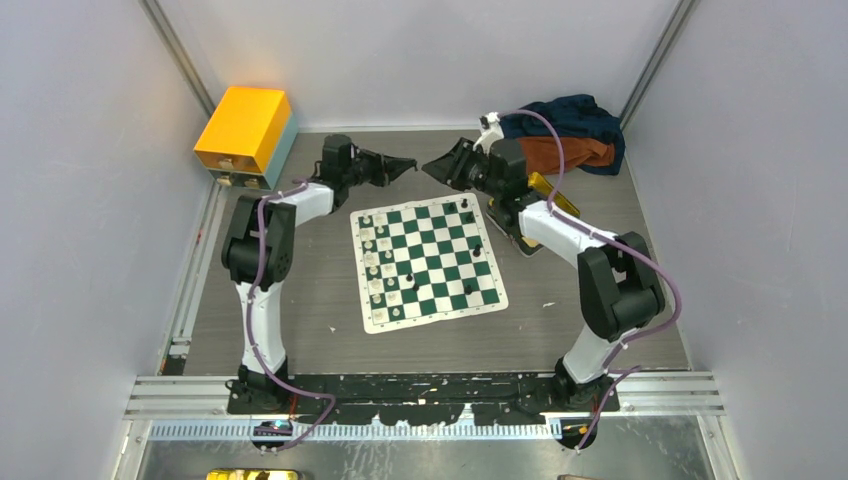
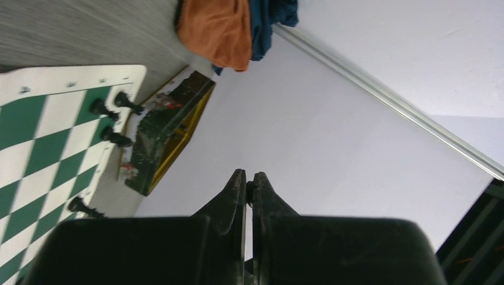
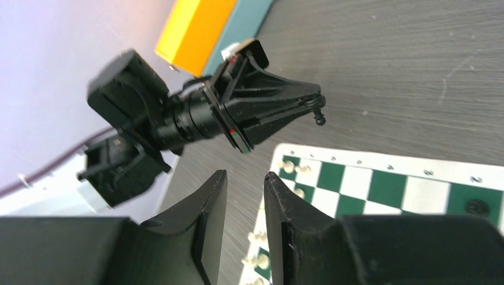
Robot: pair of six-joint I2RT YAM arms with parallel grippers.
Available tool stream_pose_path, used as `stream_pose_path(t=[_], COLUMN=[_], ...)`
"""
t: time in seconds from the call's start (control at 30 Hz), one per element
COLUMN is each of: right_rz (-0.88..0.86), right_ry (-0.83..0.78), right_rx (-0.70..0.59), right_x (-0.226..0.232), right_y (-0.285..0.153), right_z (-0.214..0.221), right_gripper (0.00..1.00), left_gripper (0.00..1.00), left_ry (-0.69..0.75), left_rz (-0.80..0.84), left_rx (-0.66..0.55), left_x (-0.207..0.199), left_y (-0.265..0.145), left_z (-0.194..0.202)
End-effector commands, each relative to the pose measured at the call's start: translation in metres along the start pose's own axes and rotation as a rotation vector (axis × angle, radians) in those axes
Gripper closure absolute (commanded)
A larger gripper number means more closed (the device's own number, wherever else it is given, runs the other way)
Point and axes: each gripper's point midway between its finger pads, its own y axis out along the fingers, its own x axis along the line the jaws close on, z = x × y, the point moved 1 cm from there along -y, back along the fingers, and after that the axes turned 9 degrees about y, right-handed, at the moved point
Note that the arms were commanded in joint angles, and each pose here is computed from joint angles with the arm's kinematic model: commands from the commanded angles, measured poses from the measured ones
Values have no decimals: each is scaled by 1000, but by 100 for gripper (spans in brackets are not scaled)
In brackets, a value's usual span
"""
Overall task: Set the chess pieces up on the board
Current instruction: Place the chess piece on the chessboard.
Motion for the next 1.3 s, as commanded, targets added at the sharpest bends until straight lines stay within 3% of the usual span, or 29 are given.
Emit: stream_pose_path(t=[0.0,0.47,1.27], right_rz=[-207,-289,-391], right_ry=[173,460,567], right_rx=[-198,-282,-226], right_x=[38,-12,-15], right_y=[3,5,25], right_z=[-45,-63,-59], right_gripper=[65,64,64], left_gripper=[100,100,100], left_ry=[8,-108,-162], left_rz=[244,355,409], left_rx=[-23,-35,1], left_x=[-78,-94,-106], left_y=[-14,-20,-7], left_z=[21,36,47])
